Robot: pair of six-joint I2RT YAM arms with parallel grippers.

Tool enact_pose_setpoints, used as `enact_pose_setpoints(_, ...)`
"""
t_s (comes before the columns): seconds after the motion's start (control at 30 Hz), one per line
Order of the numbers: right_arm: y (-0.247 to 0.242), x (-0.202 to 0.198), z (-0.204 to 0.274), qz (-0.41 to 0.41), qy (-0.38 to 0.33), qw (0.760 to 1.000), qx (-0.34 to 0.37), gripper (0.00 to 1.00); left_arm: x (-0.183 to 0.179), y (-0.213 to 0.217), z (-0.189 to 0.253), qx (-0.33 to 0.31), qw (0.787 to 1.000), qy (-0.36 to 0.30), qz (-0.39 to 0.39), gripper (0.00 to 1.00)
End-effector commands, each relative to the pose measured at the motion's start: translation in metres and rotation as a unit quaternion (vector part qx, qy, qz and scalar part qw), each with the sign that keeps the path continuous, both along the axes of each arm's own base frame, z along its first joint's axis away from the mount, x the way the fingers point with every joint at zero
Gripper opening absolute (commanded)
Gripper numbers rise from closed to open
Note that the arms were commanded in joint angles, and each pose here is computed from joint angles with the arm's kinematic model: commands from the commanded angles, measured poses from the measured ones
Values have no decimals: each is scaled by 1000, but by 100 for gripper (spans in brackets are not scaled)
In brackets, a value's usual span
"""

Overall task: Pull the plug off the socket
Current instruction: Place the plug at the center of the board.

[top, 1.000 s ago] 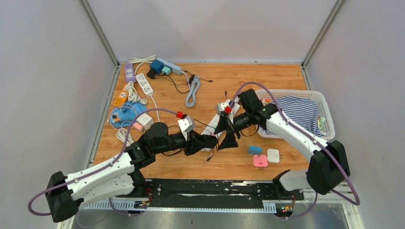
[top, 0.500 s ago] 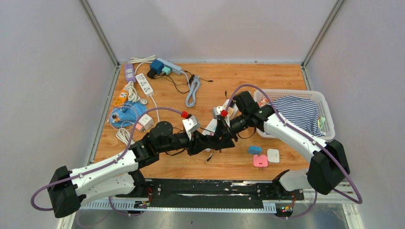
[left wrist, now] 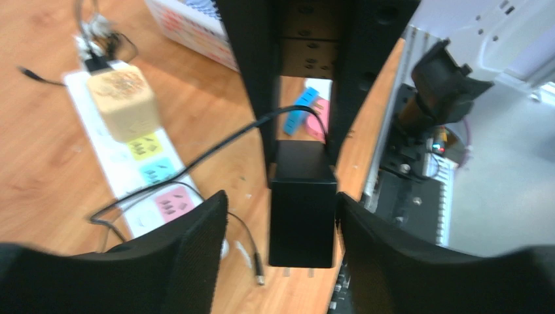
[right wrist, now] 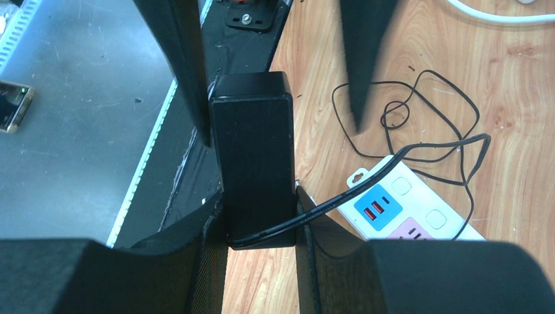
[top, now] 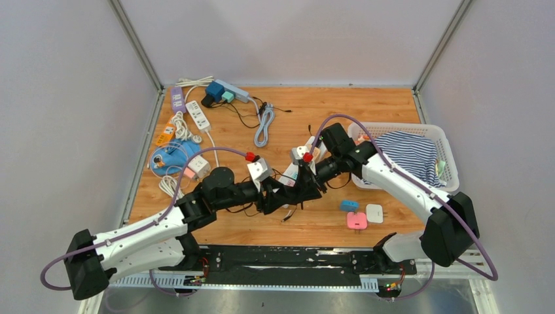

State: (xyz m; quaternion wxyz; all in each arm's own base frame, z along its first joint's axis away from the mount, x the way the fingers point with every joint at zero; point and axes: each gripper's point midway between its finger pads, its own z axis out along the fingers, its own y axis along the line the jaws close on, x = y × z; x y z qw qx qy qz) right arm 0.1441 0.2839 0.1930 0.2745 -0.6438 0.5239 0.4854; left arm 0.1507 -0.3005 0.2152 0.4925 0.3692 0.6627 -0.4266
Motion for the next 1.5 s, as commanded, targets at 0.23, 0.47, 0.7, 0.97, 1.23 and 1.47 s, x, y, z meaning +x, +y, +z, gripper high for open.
enact_pose_setpoints(0.23,-13,-4,2,29,-38,998,-30,0,18,61,3,-74,985,-38,150,94)
enact_pose_setpoints(0.47,-20,15,-1,-6,-31,998,-45,0,28,84,-26,-91,970,6,226,94)
enact_pose_setpoints(0.7,-24,23,0,-22,-29,998,-43,0,47,102,-76,-21,947,61,316,92)
enact_pose_setpoints(0.97,-25,26,-3,-25,-24,998,-46,0,65,134,-123,39,885,120,447,89)
enact_pose_setpoints(1.23,-25,26,-6,-25,-18,998,-49,0,66,162,-148,90,821,164,539,83)
enact_pose_setpoints(1.47,-25,26,-7,-25,-17,998,-50,0,73,137,-151,49,837,197,508,77)
